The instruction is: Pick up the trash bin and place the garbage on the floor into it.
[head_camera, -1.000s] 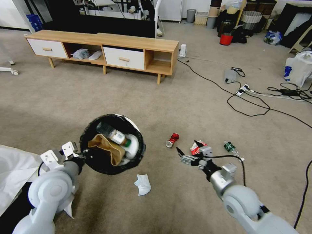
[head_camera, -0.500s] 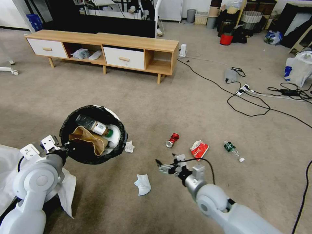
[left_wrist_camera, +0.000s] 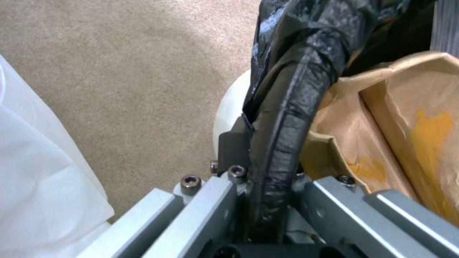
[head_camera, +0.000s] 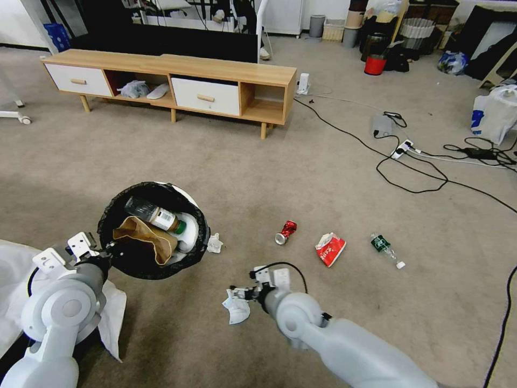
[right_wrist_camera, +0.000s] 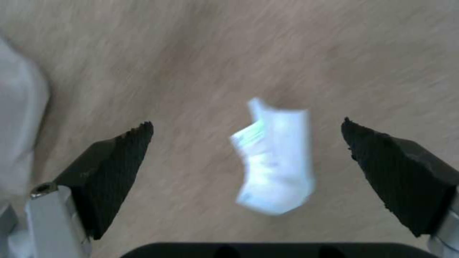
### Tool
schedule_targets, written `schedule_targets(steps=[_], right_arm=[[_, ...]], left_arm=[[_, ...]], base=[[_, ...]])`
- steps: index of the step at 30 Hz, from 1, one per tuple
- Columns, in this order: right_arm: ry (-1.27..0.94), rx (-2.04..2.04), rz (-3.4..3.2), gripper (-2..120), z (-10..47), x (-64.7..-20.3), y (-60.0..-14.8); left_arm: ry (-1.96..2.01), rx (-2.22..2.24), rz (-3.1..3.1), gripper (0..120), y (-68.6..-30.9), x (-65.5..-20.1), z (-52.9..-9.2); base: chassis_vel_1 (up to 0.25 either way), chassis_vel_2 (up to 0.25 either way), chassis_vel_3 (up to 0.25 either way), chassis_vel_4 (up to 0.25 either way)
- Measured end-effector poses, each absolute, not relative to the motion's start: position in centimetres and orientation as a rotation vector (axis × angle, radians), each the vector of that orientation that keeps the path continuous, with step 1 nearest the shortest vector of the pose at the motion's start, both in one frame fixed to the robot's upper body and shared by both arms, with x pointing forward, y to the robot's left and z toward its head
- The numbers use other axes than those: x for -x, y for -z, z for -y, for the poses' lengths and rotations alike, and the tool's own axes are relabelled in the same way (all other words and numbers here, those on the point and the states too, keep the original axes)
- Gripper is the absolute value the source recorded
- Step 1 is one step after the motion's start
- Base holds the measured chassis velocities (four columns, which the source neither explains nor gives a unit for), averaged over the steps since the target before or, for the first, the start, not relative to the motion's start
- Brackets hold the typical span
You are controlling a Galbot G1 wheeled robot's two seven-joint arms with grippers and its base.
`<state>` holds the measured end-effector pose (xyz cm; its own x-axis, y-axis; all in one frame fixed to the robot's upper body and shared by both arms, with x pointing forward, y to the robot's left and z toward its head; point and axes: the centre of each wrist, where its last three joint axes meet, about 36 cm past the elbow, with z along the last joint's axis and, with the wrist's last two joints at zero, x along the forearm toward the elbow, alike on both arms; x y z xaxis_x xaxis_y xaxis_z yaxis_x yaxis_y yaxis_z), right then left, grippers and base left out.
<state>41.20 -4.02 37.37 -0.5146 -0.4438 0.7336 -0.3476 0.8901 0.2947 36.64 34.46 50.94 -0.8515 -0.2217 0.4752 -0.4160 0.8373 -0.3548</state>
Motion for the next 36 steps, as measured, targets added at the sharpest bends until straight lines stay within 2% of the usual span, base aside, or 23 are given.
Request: schedule_targets(steps=[6, 13, 24, 36], right_arm=[[0.120, -0.550, 2.043, 100, 0.9, -41.6, -37.5], [-0.020, -0.510, 1.939, 100, -1.8, -41.6, -35.5], [-0.126, -0.423, 1.908, 100, -1.9, -41.6, -31.6], [-0.134, -0.395, 1.947, 100, -1.6, -42.8, -31.1]], left_arm=[[-0.648, -0.470, 2.606, 0, -51.3, -36.3, -34.4], [-0.650, -0.476, 2.622, 0, -51.9, -35.3, -34.9], [-0.658, -0.466, 2.627, 0, -52.3, -34.5, -34.4], [-0.658, -0.453, 2.614, 0, -51.6, -34.4, -34.0]], base=[[0.000, 0.000, 0.000, 0.000], [0.000, 0.000, 0.000, 0.000], [0.000, 0.000, 0.000, 0.000], [0.000, 0.000, 0.000, 0.000]])
